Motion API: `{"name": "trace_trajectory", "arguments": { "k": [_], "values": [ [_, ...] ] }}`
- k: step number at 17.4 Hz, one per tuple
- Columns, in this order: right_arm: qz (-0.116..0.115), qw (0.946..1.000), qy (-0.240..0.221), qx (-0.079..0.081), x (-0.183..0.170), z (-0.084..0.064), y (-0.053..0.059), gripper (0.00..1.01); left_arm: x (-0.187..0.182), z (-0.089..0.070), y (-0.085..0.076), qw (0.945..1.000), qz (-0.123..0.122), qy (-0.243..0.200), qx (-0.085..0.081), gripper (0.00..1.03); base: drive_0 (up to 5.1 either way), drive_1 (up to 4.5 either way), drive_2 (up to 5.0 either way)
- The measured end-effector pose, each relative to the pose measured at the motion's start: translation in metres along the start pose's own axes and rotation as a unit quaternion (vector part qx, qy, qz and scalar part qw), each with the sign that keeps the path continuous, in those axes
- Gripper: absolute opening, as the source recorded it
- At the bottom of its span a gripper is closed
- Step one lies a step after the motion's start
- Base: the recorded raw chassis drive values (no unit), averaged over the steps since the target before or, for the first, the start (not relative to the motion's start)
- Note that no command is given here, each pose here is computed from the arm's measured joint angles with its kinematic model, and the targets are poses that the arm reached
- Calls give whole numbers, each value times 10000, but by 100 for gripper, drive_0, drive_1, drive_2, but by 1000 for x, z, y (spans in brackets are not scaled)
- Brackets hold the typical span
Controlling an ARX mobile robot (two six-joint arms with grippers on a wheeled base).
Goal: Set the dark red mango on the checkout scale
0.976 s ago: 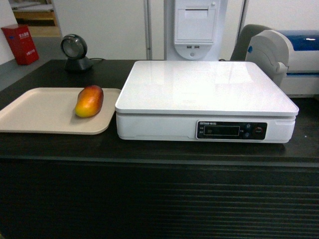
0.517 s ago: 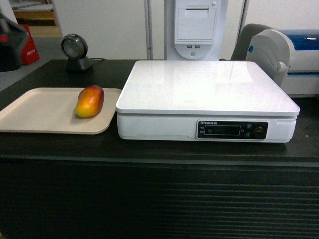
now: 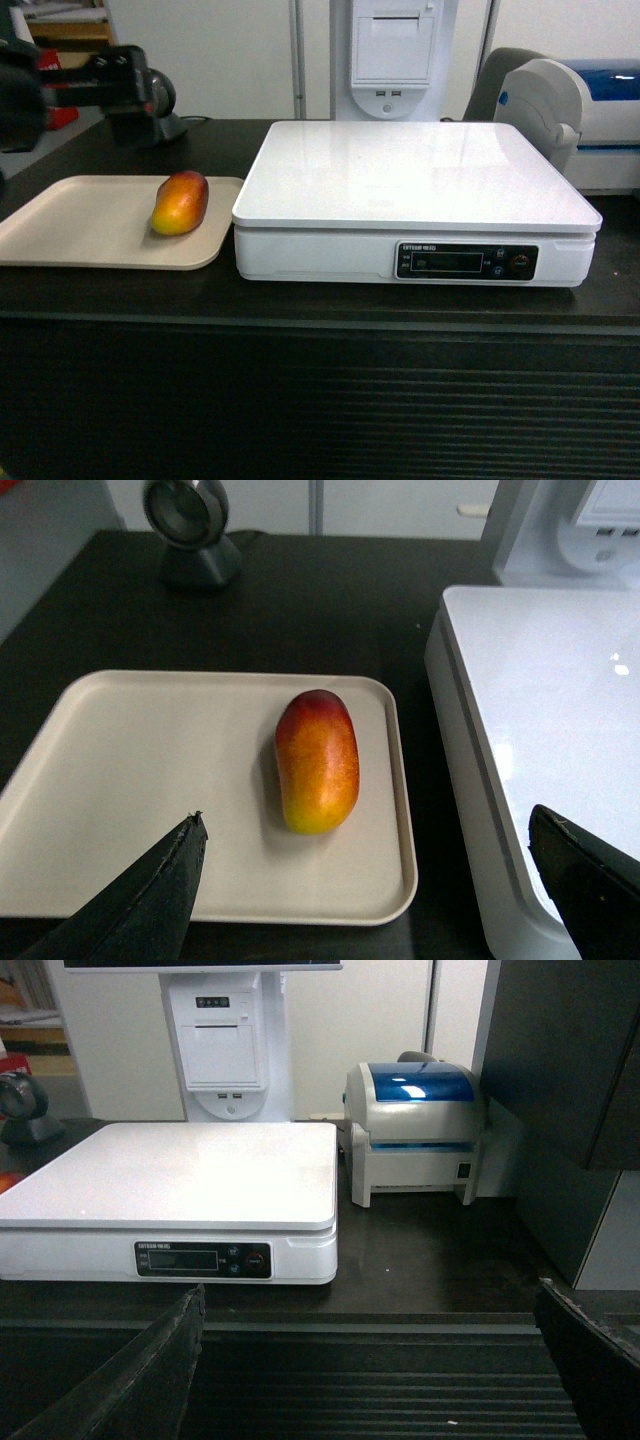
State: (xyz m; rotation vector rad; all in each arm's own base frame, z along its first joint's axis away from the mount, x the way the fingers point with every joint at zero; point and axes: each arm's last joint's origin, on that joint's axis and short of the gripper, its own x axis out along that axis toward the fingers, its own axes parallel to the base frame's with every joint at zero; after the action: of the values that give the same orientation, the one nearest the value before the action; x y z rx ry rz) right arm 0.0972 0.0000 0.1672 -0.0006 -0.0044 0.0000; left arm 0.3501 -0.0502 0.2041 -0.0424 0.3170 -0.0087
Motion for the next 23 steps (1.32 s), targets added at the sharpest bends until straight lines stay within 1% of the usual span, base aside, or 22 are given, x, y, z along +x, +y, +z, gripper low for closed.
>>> {"name": "trace_trajectory", "arguments": {
  "k": [2, 3, 4, 5, 6, 7, 9, 10, 11, 12, 13, 17, 23],
  "values": [
    [0, 10000, 0, 0, 0, 0, 0, 98, 58, -5, -5, 9985, -76, 519, 135, 98, 0, 0, 0],
    [0, 10000, 0, 0, 0, 0, 0, 98, 93, -8, -6, 9961, -142, 832, 256, 98, 0, 0, 0],
    [0, 10000, 0, 0, 0, 0, 0, 98, 105, -9, -5, 9951, -141, 940, 274, 98, 0, 0, 0],
    [0, 10000, -2, 0, 0, 0, 0, 98, 125, -9, 1, 9937, -130, 1077, 267, 98, 0, 0, 0],
    [0, 10000, 0, 0, 0, 0, 0, 98, 138, -8, 7, 9930, -62, 1137, 315, 98, 0, 0, 0],
    [0, 10000, 0, 0, 0, 0, 0, 98, 147, -4, 13, 9929, -24, 1151, 316, 98, 0, 0, 0],
    [0, 10000, 0, 0, 0, 0, 0, 98, 154, 3, 20, 9923, -5, 1209, 286, 98, 0, 0, 0],
    [0, 10000, 0, 0, 0, 0, 0, 98, 160, 8, 26, 9920, -43, 1234, 255, 98, 0, 0, 0],
    [0, 10000, 0, 0, 0, 0, 0, 98, 167, 12, 31, 9918, -137, 1264, 163, 98, 0, 0, 0],
    [0, 10000, 0, 0, 0, 0, 0, 98, 172, 11, 33, 9906, -163, 1350, 120, 98, 0, 0, 0],
    [0, 10000, -2, 0, 0, 0, 0, 98, 178, 8, 34, 9890, -145, 1467, 107, 98, 0, 0, 0],
    [0, 10000, 0, 0, 0, 0, 0, 98, 189, -4, 35, 9835, -244, 1791, 80, 98, 0, 0, 0],
    [0, 10000, -2, 0, 0, 0, 0, 98, 197, -7, 34, 9816, -271, 1888, 77, 98, 0, 0, 0]
  ]
}}
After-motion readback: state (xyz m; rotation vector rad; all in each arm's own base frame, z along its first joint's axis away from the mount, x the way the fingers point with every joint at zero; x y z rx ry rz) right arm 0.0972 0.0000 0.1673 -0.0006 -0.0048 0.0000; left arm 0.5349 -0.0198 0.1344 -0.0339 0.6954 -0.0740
